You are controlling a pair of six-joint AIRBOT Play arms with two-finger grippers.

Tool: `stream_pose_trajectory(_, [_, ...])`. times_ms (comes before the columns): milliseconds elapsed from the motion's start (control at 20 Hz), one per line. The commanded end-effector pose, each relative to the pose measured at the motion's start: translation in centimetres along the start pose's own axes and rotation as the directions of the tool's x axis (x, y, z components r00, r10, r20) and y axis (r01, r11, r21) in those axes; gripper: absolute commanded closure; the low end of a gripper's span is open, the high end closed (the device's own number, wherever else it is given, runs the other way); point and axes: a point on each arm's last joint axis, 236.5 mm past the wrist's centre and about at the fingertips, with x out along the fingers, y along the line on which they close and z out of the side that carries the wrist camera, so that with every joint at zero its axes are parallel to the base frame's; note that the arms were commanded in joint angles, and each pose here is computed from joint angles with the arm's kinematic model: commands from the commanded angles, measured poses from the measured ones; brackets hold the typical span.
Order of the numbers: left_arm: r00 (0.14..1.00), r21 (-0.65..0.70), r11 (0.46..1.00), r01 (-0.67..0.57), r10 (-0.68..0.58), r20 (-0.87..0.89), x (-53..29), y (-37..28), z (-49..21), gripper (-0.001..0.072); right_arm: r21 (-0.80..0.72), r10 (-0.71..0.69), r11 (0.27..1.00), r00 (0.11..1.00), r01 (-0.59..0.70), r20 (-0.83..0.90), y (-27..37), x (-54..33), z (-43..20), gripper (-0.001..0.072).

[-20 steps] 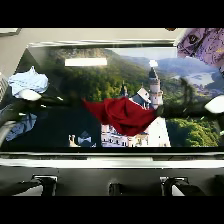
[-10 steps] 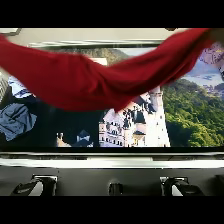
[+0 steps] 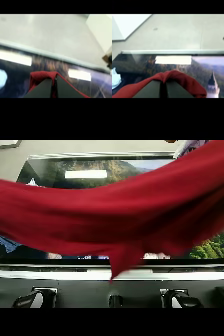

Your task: Fold the clothes and pants, and hang the long-sleeved shirts on hangers.

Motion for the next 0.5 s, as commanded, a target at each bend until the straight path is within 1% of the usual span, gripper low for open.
stream_pose_trajectory(0, [0.951, -0.138, 0.990, -0.038, -0.006, -0.308, 6.1, 3.2, -8.2, 0.0693, 0.185, -0.046, 0.977, 0.955, 0.104, -0.294, -4.6, 7.5, -5.9, 0.0686])
stream_pose_trajectory(50, [0.921, -0.165, 0.984, -0.065, -0.004, -0.390, 8.6, 4.7, -11.2, 0.0693, 0.217, -0.044, 0.964, 0.901, 0.151, -0.432, -6.4, 10.6, -9.3, 0.0686])
stream_pose_trajectory(150, [0.843, -0.168, 0.982, -0.092, -0.013, -0.538, 13.2, 7.0, -17.7, 0.0693, 0.254, -0.003, 0.938, 0.738, 0.236, -0.675, -9.6, 15.7, -16.9, 0.0685])
stream_pose_trajectory(250, [0.753, -0.175, 0.977, -0.125, -0.022, -0.657, 17.3, 8.7, -24.7, 0.0692, 0.294, 0.069, 0.907, 0.582, 0.302, -0.810, -12.3, 20.5, -24.3, 0.0685])
stream_pose_trajectory(300, [0.711, -0.181, 0.972, -0.149, -0.022, -0.702, 19.1, 9.4, -28.0, 0.0692, 0.313, 0.097, 0.891, 0.537, 0.328, -0.838, -13.6, 22.9, -27.5, 0.0685])
stream_pose_trajectory(350, [0.673, -0.183, 0.968, -0.174, -0.019, -0.740, 20.8, 10.2, -31.1, 0.0692, 0.327, 0.119, 0.884, 0.515, 0.334, -0.849, -15.0, 25.7, -30.7, 0.0685])
stream_pose_trajectory(400, [0.641, -0.182, 0.963, -0.198, -0.014, -0.768, 22.5, 10.9, -33.9, 0.0692, 0.349, 0.135, 0.870, 0.513, 0.348, -0.848, -16.3, 28.3, -33.2, 0.0685])
stream_pose_trajectory(450, [0.624, -0.179, 0.960, -0.217, -0.005, -0.782, 24.0, 11.6, -36.0, 0.0692, 0.371, 0.143, 0.858, 0.530, 0.355, -0.836, -17.6, 31.0, -35.6, 0.0685])
